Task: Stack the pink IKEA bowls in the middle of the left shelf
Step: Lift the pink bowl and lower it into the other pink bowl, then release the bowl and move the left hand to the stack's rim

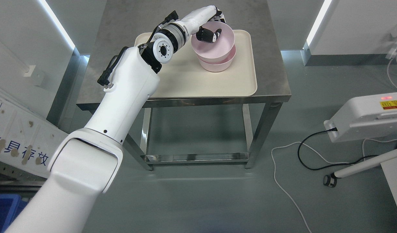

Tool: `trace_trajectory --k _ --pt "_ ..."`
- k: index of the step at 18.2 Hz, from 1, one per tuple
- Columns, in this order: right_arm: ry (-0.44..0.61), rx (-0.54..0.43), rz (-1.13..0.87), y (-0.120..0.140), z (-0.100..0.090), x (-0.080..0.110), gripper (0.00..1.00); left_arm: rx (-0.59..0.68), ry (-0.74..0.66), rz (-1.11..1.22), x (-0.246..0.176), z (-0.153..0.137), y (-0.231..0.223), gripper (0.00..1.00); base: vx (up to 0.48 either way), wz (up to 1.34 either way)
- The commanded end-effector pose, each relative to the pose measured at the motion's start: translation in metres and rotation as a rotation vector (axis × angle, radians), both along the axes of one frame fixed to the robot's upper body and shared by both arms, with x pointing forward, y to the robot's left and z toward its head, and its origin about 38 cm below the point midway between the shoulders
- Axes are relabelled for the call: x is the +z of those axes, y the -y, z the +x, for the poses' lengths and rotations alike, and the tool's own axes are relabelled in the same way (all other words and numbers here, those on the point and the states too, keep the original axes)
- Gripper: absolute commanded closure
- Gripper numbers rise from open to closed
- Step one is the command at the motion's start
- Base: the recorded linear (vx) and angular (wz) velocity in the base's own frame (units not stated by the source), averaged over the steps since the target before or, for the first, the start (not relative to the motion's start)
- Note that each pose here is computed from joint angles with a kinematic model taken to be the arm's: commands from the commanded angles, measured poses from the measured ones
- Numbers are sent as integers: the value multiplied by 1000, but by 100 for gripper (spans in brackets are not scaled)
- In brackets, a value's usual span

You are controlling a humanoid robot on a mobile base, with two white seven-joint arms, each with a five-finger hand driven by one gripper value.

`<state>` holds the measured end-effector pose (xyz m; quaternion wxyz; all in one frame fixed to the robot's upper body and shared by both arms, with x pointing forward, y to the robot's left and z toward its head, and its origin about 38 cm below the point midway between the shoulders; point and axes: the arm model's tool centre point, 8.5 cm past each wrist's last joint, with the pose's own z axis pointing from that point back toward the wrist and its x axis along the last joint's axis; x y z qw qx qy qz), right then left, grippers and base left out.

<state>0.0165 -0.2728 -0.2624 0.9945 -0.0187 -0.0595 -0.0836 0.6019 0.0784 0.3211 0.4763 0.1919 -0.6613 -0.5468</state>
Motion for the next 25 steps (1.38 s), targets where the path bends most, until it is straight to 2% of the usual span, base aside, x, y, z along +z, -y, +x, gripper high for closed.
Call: trace_trajectory --k 1,2,3,4,5,6,8,10,11,12,14,17,20,25 --pt "0 2 -11 11 0 1 0 45 -23 -7 -6 6 -18 92 0 0" --pt "0 2 -13 11 0 1 0 45 -25 -7 -7 6 -18 91 0 0" --pt "0 2 -11 11 0 1 0 46 -26 -13 -6 6 -19 83 0 0" --pt "0 2 -11 11 0 1 0 47 -26 -15 -5 6 -19 66 0 0" --pt "0 2 -11 11 0 1 0 45 -24 -26 -3 6 -19 56 0 0" --pt "0 2 -13 11 0 1 0 42 -12 -57 5 5 -21 51 0 0" --pt "0 2 -13 11 0 1 0 35 93 -215 50 -4 -31 31 0 0" --pt "0 2 -11 11 0 1 0 57 190 -420 79 -19 -65 24 0 0" --pt "0 2 -11 11 0 1 0 40 214 -511 87 -28 -73 21 0 0" --pt "0 2 -11 11 0 1 0 -27 226 -627 94 -38 -75 13 0 0" --pt "0 2 -11 11 0 1 0 -158 191 -688 67 -62 -60 12 0 0" --pt "0 2 -13 11 0 1 0 -322 38 -536 5 -93 -16 12 0 0" --pt "0 2 -13 11 0 1 0 -333 43 -425 -9 -100 1 12 0 0" --pt "0 2 -13 11 0 1 0 -204 101 -135 -27 -90 -10 14 0 0"
